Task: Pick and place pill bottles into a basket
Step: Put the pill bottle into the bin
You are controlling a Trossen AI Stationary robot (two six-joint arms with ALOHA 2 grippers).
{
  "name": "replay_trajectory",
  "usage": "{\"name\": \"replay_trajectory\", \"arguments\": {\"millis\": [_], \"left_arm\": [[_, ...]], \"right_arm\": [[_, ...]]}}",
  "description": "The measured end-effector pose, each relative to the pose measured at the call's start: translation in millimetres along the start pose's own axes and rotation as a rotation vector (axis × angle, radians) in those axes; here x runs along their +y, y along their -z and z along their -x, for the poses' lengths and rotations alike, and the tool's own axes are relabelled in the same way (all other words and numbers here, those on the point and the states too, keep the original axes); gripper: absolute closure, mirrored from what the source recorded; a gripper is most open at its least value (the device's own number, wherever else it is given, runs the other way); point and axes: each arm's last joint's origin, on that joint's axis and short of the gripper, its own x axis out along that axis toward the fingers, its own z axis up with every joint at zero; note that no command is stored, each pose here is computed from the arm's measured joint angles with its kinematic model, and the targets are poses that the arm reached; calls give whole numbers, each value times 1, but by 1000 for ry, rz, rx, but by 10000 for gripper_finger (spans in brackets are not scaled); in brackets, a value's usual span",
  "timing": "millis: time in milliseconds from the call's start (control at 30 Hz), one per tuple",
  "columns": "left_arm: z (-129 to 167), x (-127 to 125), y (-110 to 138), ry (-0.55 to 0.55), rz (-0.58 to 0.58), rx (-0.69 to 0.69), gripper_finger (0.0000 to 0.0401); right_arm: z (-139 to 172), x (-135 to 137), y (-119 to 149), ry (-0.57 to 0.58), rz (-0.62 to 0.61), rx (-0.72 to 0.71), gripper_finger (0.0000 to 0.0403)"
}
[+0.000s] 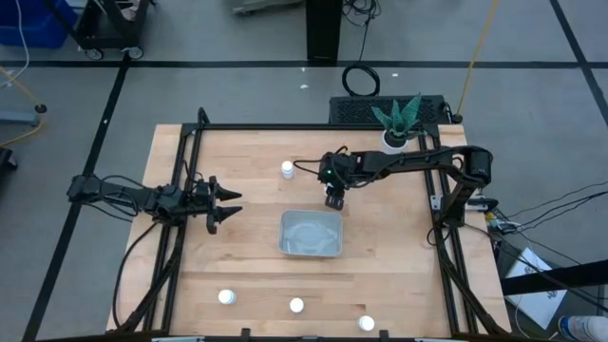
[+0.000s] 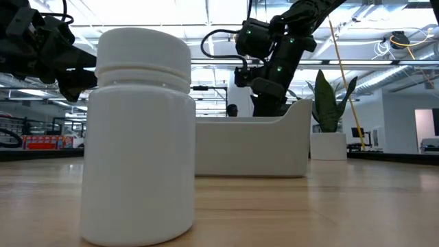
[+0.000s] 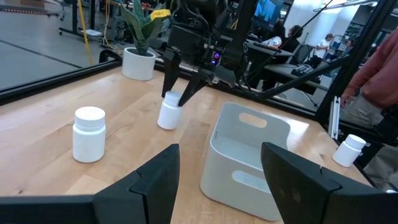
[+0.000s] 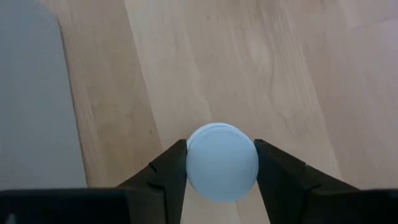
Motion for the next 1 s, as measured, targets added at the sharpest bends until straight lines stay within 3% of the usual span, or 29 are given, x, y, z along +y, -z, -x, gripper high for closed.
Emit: {"name": "replay_trajectory", "arguments": {"millis": [233, 567, 767, 1000], "left_arm": [[0, 0, 0, 0, -1, 0, 169], [0, 0, 0, 0, -2, 0, 169], [0, 0, 0, 0, -3, 0, 169], [0, 0, 0, 0, 1, 0, 169]], "right_arm": [[38, -2, -6, -2, -17, -118, 251], [135, 11, -4, 13, -22, -438, 251], [173, 43, 6, -22, 16, -581, 247], [180, 96, 15, -33, 116, -654, 251]]}}
